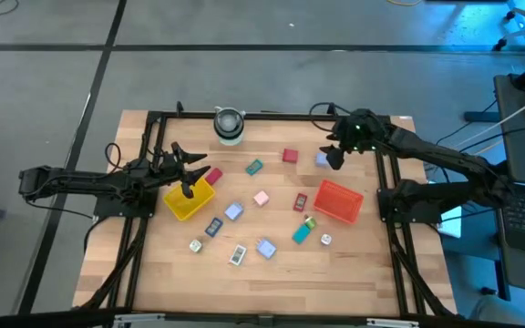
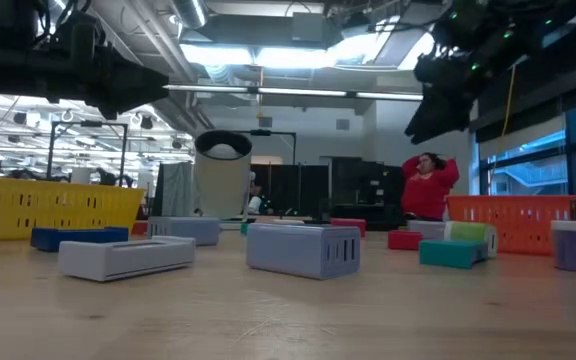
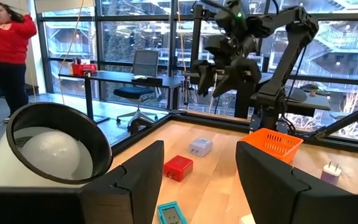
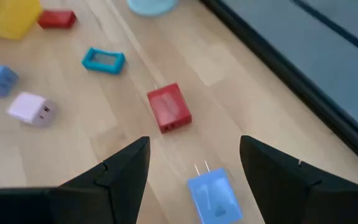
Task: Pick & Place Office items
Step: Put the top blue charger adapter into the orange basket
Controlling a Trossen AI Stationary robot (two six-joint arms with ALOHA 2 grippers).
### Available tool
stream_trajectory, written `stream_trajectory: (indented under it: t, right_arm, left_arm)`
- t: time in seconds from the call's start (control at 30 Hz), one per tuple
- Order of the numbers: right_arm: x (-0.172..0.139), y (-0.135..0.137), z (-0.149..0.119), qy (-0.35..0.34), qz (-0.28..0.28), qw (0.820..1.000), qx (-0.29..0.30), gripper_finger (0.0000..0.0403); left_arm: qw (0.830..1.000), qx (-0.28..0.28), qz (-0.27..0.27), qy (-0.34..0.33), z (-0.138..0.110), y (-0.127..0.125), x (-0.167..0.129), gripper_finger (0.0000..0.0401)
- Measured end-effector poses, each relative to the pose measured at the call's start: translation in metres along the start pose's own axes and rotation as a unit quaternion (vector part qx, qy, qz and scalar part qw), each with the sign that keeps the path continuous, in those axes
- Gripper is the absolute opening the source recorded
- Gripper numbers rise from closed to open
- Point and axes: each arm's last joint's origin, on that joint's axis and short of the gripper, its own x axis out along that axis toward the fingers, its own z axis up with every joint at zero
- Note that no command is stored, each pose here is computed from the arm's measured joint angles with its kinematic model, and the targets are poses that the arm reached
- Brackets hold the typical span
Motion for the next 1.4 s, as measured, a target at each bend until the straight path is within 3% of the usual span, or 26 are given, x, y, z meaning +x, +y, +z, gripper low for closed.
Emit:
stream_trajectory:
  t: [0.37,0.8,1.03,1.3,1.4]
  right_arm:
    - [0.042,-0.003,0.010,0.130,0.013,0.991,-0.009,0.0252]
    - [0.082,-0.008,-0.012,0.318,0.008,0.948,-0.008,0.0265]
    - [0.091,-0.014,-0.016,0.338,-0.075,0.936,-0.056,0.0309]
    - [0.097,-0.009,-0.018,0.343,-0.054,0.933,-0.091,0.0313]
    - [0.099,-0.006,-0.016,0.326,-0.031,0.940,-0.090,0.0313]
  left_arm:
    - [1.000,0.007,0.004,0.018,-0.004,0.000,0.000,0.0196]
    - [0.999,0.017,0.004,0.051,-0.010,0.001,-0.001,0.0196]
    - [0.998,0.018,-0.008,0.059,-0.012,0.000,-0.001,0.0196]
    - [0.998,0.018,-0.009,0.059,-0.012,0.000,-0.001,0.0196]
    - [0.998,0.018,-0.008,0.059,-0.012,0.000,-0.001,0.0196]
